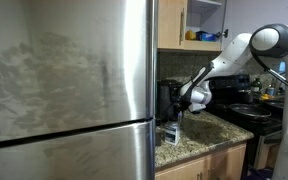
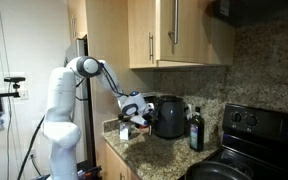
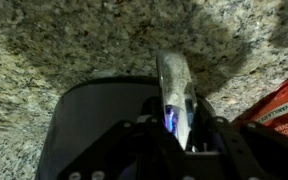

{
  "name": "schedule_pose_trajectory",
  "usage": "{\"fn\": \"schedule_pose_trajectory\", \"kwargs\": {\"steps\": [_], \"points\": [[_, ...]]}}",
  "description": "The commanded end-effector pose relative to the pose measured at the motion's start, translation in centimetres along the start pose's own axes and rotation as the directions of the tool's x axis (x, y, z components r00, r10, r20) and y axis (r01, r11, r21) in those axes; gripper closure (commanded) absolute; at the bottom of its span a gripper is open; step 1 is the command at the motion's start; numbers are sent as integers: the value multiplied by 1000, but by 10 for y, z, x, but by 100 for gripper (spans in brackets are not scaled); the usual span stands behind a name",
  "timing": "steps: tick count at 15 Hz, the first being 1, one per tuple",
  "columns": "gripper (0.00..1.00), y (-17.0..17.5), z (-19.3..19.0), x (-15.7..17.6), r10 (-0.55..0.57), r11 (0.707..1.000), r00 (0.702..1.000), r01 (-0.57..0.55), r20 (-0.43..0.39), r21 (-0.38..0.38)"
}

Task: Open the air fryer

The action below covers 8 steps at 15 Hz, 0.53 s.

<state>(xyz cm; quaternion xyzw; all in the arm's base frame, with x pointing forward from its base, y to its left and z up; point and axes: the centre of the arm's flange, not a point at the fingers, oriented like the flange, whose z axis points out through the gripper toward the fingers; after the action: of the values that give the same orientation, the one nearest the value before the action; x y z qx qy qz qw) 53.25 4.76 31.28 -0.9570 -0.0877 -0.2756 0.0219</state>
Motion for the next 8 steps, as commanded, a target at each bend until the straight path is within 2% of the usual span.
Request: {"fn": "schedule_pose_trajectory", "kwargs": {"steps": [1,8], "points": [[91,2,-1,-17,22,1000,996,-24,88,19],[91,-9,6,-32,4,997,979,-19,206,74]]}}
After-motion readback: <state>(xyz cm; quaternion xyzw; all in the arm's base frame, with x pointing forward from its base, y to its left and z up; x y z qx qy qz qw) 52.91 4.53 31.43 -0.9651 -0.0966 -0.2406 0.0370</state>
